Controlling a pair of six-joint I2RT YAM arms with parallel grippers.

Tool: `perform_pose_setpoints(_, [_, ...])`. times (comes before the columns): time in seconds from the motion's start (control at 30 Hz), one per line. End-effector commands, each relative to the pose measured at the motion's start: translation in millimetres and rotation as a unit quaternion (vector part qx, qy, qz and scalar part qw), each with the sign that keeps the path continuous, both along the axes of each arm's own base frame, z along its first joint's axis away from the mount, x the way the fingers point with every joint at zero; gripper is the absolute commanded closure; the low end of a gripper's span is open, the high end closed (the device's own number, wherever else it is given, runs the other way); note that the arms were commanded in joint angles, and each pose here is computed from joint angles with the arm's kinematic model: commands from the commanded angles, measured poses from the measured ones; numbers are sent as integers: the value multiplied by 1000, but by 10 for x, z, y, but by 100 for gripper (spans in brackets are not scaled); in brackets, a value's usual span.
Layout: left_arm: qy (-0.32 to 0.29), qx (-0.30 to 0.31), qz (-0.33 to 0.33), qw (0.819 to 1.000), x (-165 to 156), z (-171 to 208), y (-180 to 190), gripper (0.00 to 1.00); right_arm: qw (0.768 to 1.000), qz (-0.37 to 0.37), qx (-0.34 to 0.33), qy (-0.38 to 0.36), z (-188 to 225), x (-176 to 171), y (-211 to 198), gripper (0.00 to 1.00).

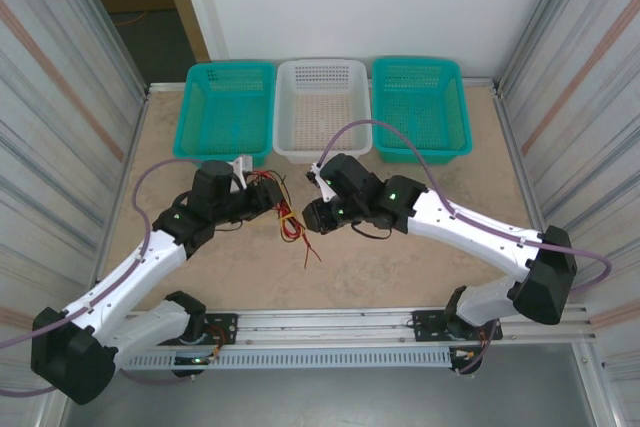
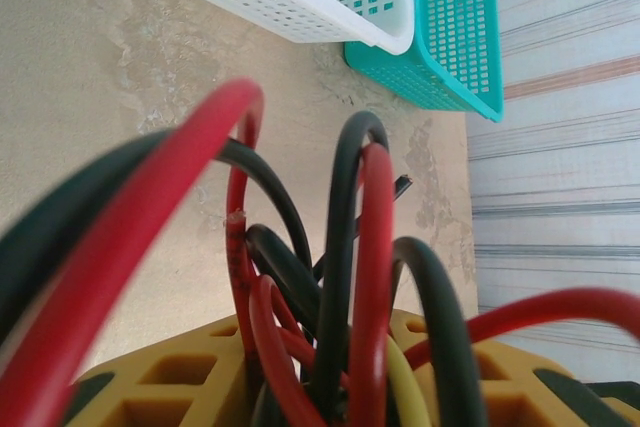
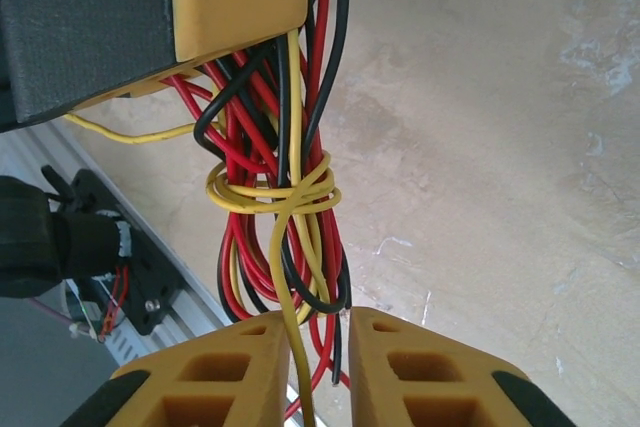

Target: Untangle the cables

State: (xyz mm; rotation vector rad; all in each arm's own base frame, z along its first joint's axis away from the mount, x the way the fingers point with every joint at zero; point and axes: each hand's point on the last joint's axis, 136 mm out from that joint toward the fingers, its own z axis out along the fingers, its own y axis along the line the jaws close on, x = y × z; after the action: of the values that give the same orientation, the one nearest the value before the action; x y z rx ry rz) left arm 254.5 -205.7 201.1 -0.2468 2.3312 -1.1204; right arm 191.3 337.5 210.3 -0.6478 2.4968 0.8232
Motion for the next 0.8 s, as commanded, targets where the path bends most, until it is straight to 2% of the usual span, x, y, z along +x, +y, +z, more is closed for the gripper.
perform_pose_setpoints(0.0, [-37, -20, -19, 999, 38, 255, -81, 100, 1000, 5, 14, -4, 110, 17, 21, 88])
perform_pose_setpoints(0.13, [-37, -14, -26, 999, 30, 252, -91, 100, 1000, 1, 20, -13, 171, 47, -20, 100])
perform_pose_setpoints(0.4, [-67, -28, -89, 993, -39, 456, -244, 100, 999, -13, 29, -27, 311, 232, -269, 100])
perform_pose_setpoints(0.57, [-112, -82, -149, 979, -140, 833, -423, 100, 999, -35, 37, -17, 295, 473, -471, 100])
perform_pose_setpoints(0.77, [-147, -129, -178, 964, -209, 1178, -505, 100, 996, -43, 81, 2, 299, 675, -581, 100])
